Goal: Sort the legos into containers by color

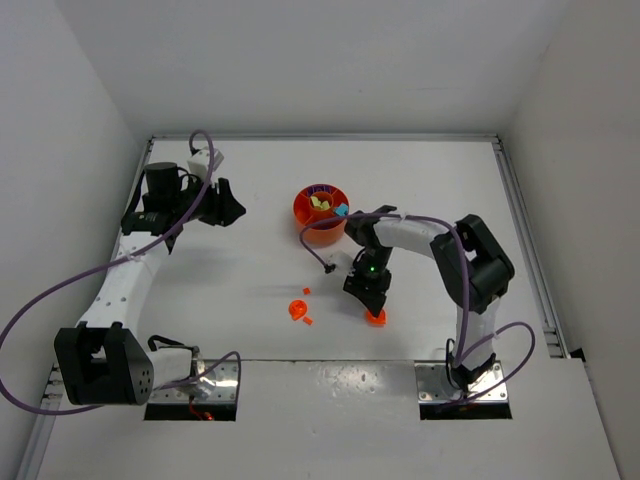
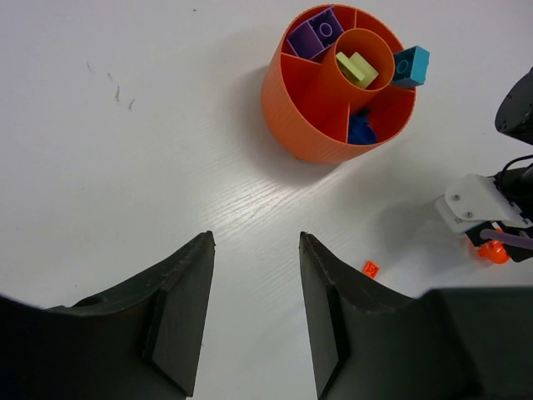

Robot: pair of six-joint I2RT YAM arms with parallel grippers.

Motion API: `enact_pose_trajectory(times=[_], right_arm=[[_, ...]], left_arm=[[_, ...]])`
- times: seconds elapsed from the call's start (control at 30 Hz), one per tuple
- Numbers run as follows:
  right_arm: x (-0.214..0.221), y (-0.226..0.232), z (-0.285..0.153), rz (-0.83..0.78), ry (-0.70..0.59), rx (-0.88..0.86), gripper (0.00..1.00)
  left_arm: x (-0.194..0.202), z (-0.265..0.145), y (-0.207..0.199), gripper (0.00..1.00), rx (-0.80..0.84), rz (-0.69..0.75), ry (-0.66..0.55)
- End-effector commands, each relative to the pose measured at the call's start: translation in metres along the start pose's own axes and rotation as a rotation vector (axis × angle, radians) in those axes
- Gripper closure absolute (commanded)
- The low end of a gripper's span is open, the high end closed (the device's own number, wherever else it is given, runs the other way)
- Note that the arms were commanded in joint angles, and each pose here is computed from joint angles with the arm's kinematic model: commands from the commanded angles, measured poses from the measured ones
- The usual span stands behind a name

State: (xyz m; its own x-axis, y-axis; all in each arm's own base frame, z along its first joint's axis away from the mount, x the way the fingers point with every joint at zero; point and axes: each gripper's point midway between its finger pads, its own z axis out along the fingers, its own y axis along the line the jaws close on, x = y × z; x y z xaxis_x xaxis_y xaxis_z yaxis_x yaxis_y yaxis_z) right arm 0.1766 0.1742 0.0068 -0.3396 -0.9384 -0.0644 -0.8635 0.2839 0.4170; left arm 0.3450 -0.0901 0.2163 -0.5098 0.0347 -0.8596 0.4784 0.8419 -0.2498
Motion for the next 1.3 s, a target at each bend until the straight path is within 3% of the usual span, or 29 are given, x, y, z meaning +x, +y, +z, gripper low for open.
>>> enact_pose_trajectory(times=[0.0, 0.23, 0.33, 0.37, 0.5, 0.63, 0.77, 1.07, 1.27], right_arm=[[-0.010, -0.011, 0.001, -0.003, -0.024, 0.023, 0.49], [-0.010, -0.014, 0.007, 0.005, -0.008, 0.010, 0.55], [-0.009, -0.014, 0.009, 0.008, -0.002, 0.005, 0.70], [-0.009, -0.014, 0.009, 0.008, -0.002, 0.005, 0.81], [-0.008, -0.012, 0.006, 0.004, -0.009, 0.011, 1.00], [-0.021, -0.013, -0.012, -0.017, -0.051, 0.044, 1.00], [-0.060, -0.008, -0.050, -0.011, -0.171, 0.114, 1.00], [-0.158, -0.037, -0.170, 0.055, -0.576, 0.524, 1.00], [-0.206, -0.048, -0.213, 0.191, -0.651, 0.690, 1.00]], left_arm=[[-0.017, -0.002, -0.004, 0.49, 0.013, 0.039, -0.036], [-0.014, 0.000, -0.003, 0.49, 0.014, 0.034, -0.029], [-0.014, 0.000, -0.003, 0.49, 0.014, 0.034, -0.029], [-0.014, 0.000, -0.003, 0.49, 0.014, 0.034, -0.029], [-0.014, 0.000, -0.003, 0.49, 0.014, 0.034, -0.029], [-0.014, 0.000, -0.003, 0.49, 0.014, 0.034, -0.029], [-0.017, -0.001, 0.003, 0.49, -0.013, 0.016, -0.038], [-0.021, -0.004, 0.008, 0.49, -0.040, 0.011, -0.055], [-0.023, -0.004, 0.007, 0.49, -0.040, -0.002, -0.063]])
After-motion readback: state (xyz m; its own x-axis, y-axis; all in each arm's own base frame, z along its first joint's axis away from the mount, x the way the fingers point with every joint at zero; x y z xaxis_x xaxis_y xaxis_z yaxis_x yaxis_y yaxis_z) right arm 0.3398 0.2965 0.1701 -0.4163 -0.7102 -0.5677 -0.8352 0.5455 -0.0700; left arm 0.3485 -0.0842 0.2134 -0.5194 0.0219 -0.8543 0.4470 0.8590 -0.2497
